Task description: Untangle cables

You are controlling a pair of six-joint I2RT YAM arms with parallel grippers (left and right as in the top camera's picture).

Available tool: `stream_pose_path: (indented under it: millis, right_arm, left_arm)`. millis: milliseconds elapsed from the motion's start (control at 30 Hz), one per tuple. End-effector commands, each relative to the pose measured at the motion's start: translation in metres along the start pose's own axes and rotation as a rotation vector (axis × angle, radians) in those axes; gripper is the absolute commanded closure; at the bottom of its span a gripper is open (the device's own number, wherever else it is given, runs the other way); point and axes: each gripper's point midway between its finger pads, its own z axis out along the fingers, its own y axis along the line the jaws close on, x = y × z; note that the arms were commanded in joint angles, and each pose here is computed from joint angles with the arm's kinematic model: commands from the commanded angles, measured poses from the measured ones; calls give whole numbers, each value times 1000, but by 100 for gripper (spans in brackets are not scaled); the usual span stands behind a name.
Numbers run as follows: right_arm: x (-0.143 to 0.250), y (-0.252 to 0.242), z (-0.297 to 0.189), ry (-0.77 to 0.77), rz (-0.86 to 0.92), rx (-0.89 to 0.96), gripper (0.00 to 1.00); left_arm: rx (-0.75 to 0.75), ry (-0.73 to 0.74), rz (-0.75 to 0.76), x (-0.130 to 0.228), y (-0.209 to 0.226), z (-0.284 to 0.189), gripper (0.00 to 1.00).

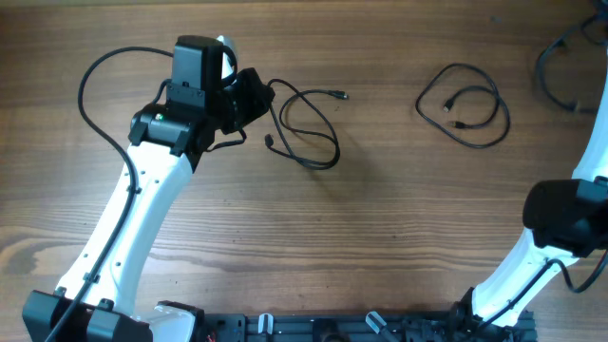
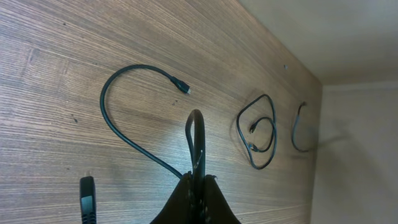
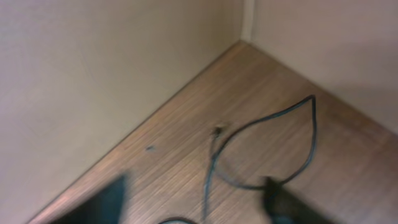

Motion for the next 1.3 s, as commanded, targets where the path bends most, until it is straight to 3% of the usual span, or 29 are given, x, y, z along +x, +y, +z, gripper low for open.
stream_pose_path:
  millis: [0, 233, 267, 300, 333, 367, 500, 700, 867, 967, 1167, 1267]
  right_arm:
    - [6, 38, -21, 57, -18, -232, 1]
    - [53, 94, -66, 264, -83, -540, 1]
    - [63, 106, -73, 293, -109, -583, 0]
    - [71, 115, -78, 311, -137, -608, 1]
    - [77, 124, -84, 321, -166, -635, 0]
    - [86, 137, -92, 331, -205, -675, 0]
    - [117, 166, -114, 394, -274, -732, 0]
    - [168, 161, -136, 570, -378, -709, 1]
    - [213, 191, -167, 606, -605, -811, 0]
    - [262, 207, -181, 684, -758, -809, 1]
    - [378, 219, -183, 887, -1024, -741, 23]
    - [414, 220, -174, 935, -1069, -695, 31]
  left_arm:
    - [13, 14, -5, 2, -3, 3, 96]
    - [-169, 57, -269, 20, 35, 34, 96]
    - [-183, 66, -294, 22, 39, 39, 79]
    - [-193, 72, -297, 23, 42, 42, 51]
    - [-198, 77, -298, 24, 44, 44, 14]
    - [-203, 81, -292, 25, 45, 46, 0]
    - [-272, 36, -240, 16, 62, 43, 0]
    - [-229, 35, -170, 1, 64, 22, 0]
    - [-236, -53, -202, -14, 68, -25, 0]
    - [-272, -72, -208, -15, 75, -34, 0]
    - [-303, -107, -227, -23, 86, -40, 0]
    - [-305, -130, -273, -31, 95, -50, 0]
